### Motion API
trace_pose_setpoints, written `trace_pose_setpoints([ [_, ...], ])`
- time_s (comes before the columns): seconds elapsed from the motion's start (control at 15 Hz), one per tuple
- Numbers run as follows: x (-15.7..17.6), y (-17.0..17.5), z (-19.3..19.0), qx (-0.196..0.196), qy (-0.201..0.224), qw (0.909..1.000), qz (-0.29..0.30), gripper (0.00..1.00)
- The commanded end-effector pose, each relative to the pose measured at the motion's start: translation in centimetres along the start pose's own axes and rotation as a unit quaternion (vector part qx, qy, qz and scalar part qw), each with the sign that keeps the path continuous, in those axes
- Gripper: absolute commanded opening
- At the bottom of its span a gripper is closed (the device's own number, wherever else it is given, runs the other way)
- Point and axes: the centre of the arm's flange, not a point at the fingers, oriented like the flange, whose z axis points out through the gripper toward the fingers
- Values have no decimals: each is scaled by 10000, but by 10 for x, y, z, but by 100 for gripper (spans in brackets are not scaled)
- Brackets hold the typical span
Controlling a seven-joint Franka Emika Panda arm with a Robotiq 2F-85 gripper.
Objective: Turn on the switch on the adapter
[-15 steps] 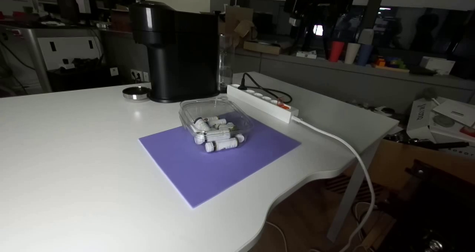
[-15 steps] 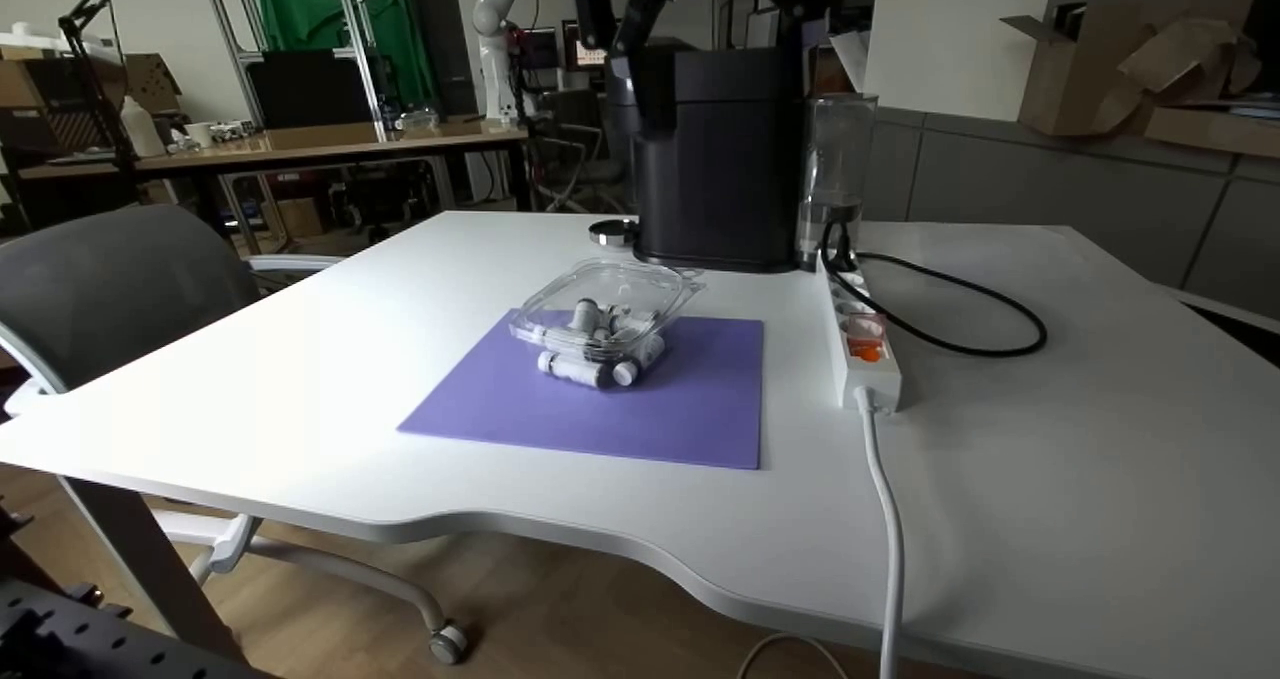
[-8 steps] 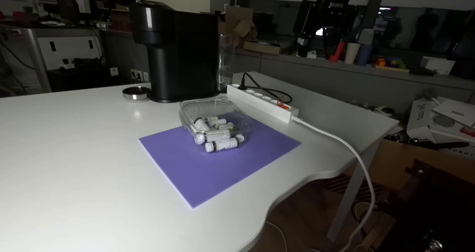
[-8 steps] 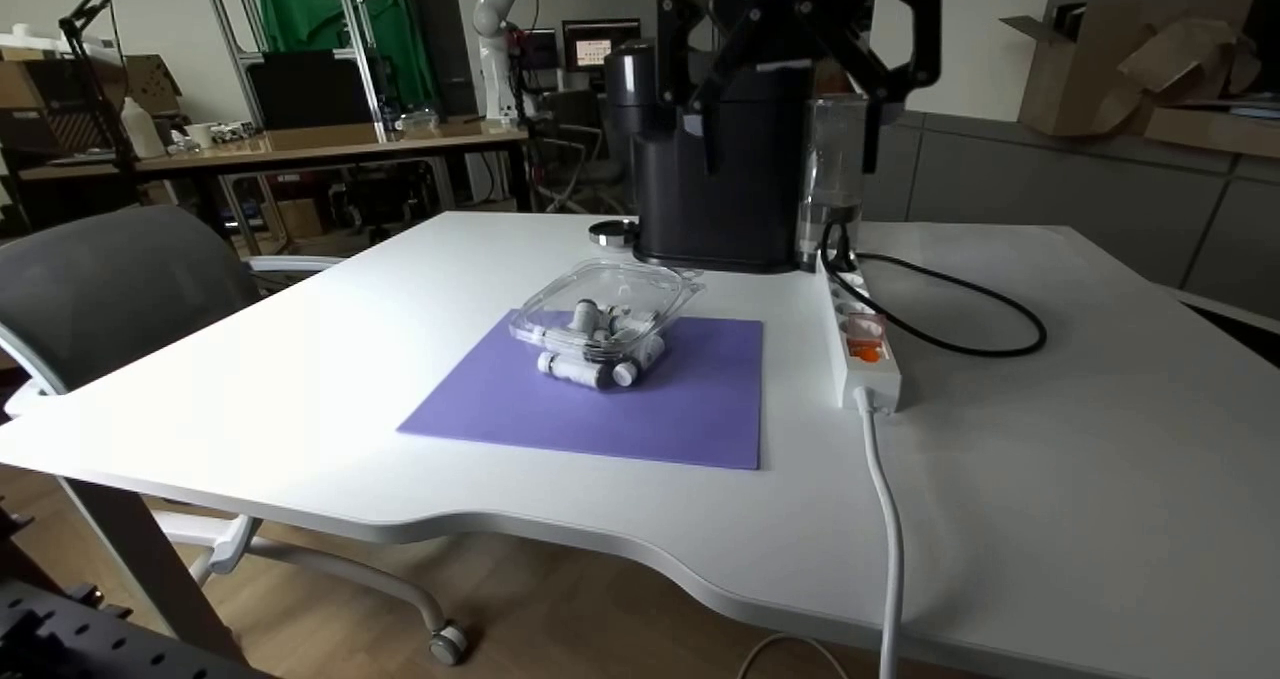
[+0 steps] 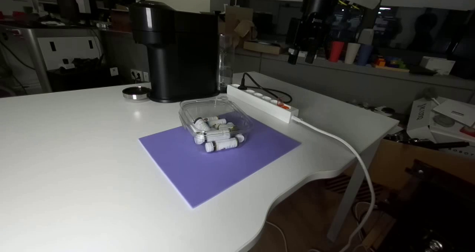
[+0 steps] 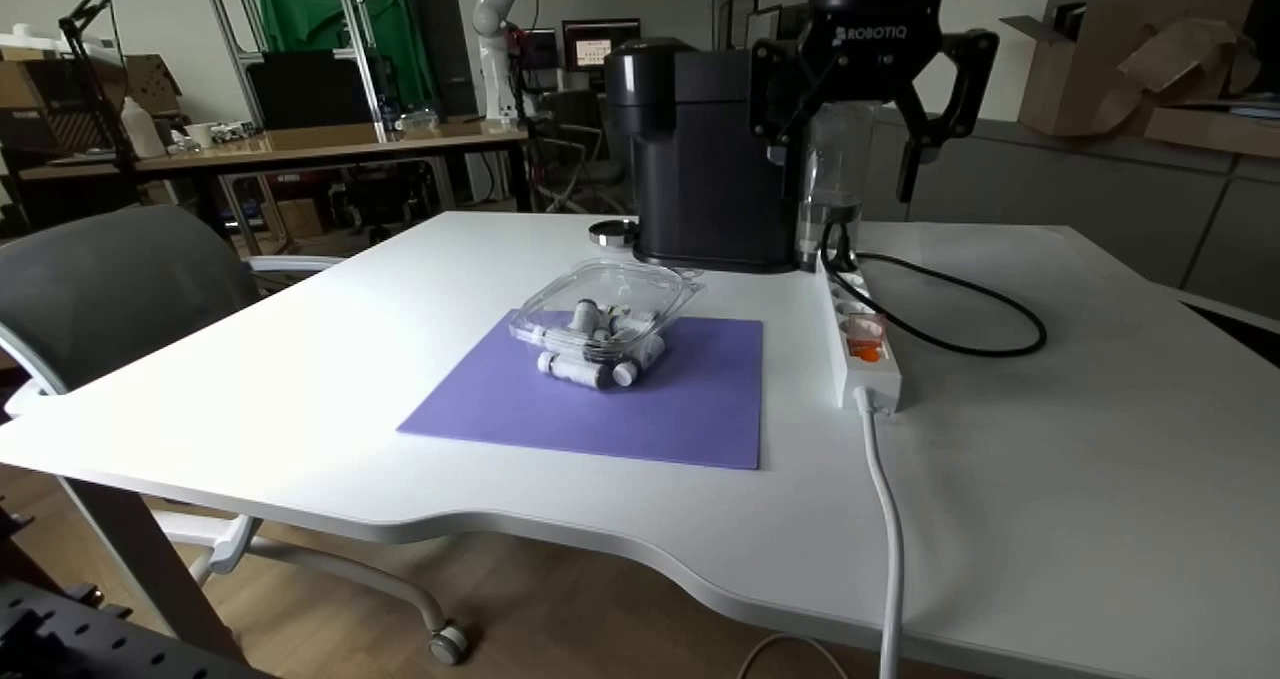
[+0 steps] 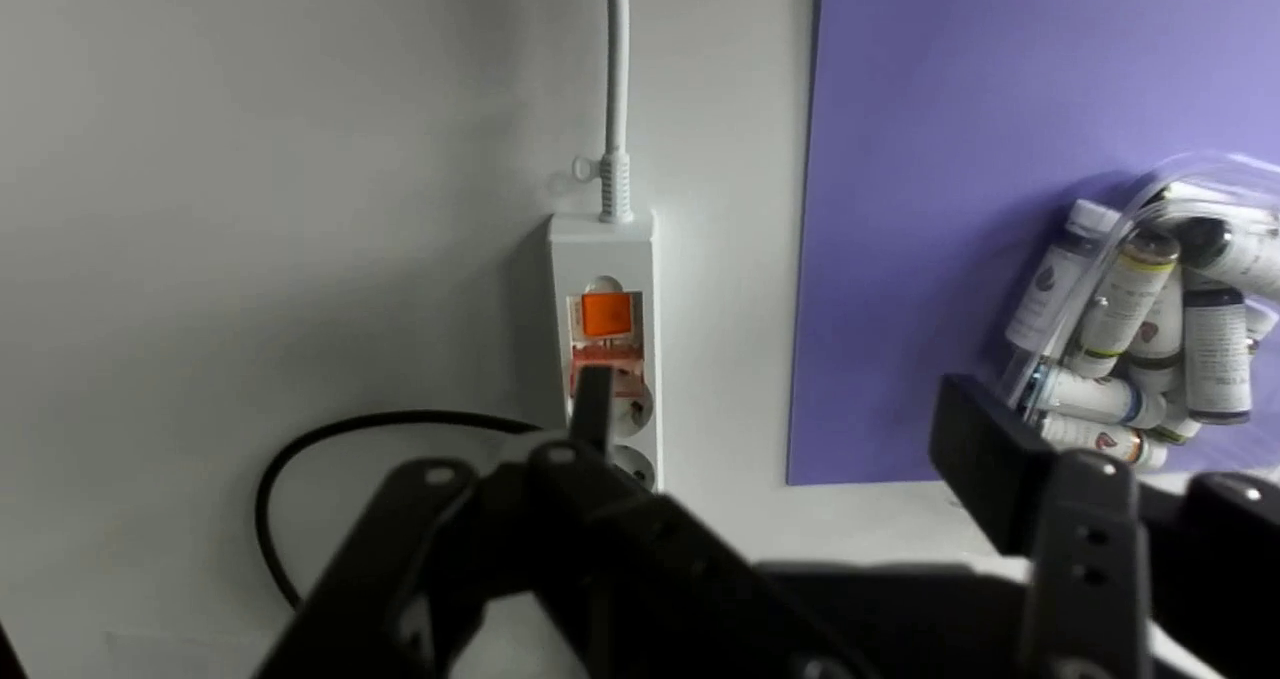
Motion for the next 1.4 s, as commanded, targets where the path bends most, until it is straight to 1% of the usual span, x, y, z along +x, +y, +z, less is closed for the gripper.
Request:
trace_pose_setpoints([
  [0.0,33,31,7,-50,-210,9997,-152,51],
  [0.27,37,50,14,-181,-346,9991,-164,25],
  [0.47,37,53,20,-240,-491,9982,-266,3],
  [0.53,37,51,20,-268,-508,9980,-254,1],
  [0.6,27,46,22,-241,-428,9985,-261,15],
  [0.67,28,46,24,-245,-448,9983,-282,7],
  [0.73,28,46,24,-249,-462,9982,-301,2],
  [0.93,28,42,26,-271,-469,9980,-321,0],
  [1.33,33,32,59,-338,-476,9977,-331,0],
])
